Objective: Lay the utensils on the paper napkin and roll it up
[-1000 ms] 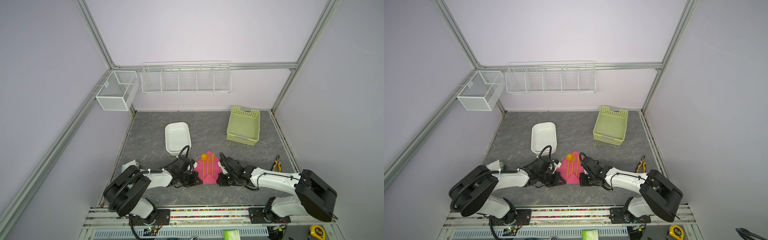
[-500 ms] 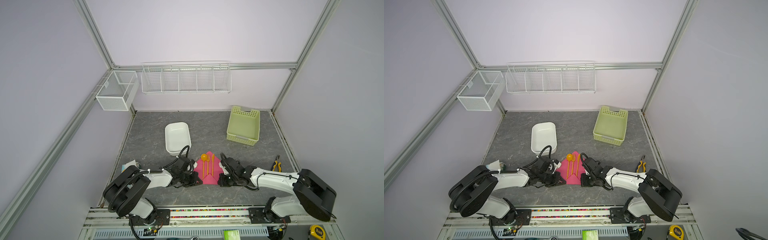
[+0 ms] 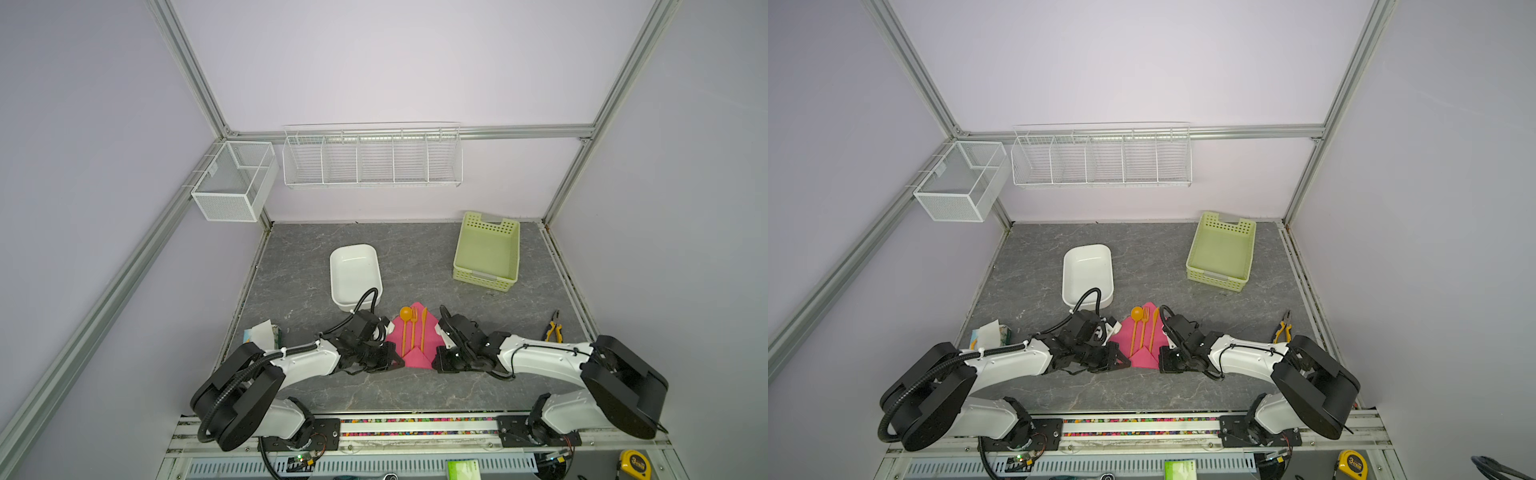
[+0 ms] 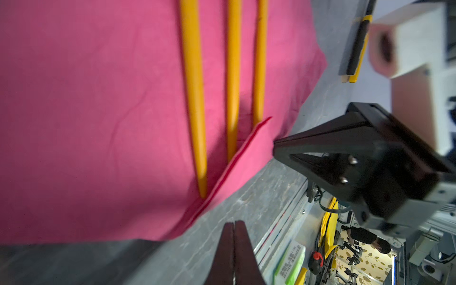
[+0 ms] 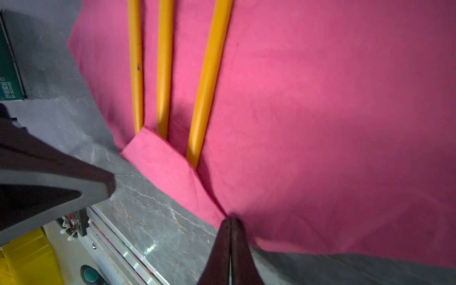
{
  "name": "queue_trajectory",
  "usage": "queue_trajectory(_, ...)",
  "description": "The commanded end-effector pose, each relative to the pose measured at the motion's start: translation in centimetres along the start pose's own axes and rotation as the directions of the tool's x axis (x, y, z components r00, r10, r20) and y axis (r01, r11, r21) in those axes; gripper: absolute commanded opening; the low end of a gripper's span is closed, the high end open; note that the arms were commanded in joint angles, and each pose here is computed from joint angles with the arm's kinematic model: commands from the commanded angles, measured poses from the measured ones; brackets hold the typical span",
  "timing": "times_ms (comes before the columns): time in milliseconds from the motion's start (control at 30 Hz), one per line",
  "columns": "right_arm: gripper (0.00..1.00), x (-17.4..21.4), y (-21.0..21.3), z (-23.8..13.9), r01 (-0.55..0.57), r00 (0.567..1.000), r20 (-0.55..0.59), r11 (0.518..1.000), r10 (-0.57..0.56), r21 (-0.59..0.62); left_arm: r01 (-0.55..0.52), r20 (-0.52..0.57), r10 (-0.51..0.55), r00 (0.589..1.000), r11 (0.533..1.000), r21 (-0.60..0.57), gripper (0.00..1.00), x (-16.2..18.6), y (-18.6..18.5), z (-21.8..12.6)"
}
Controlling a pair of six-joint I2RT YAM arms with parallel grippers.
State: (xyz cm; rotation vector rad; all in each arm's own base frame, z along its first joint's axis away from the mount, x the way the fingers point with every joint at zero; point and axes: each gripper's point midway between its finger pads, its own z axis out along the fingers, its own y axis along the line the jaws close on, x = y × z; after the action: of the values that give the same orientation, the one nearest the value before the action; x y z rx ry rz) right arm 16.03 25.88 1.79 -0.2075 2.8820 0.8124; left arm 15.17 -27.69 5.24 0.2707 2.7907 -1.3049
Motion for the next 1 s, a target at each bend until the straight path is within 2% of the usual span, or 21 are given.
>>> queue_trajectory(0, 0.09, 1.7, -2.3, 0.5, -0.053, 0.997, -0.059, 0.996, 0.057, 0.074, -0.071, 0.030, 0.070, 0.997, 0.997, 0.019, 0.00, -1.3, -2.4, -0.9)
queue_trajectory(300, 0.09, 1.7, -2.2, 0.4, -0.054, 0.997, -0.058, 0.996, 0.059, 0.074, -0.130, -0.021, 0.131, 0.991, 0.991, 0.024, 0.00, -1.5, -5.0, 1.4)
queue_trajectory(567, 0.09, 1.8, -2.2, -0.2, -0.049, 0.997, -0.053, 0.996, 0.053, 0.077, -0.141, -0.045, 0.140, 0.989, 0.990, -0.017, 0.00, -2.9, -4.4, 3.8)
queue_trajectory(967, 0.10, 1.7, -1.6, -0.6, -0.039, 0.997, -0.059, 0.997, 0.043, 0.061, -0.121, -0.080, 0.121, 0.989, 0.993, 0.005, 0.00, -3.0, -3.7, 5.8)
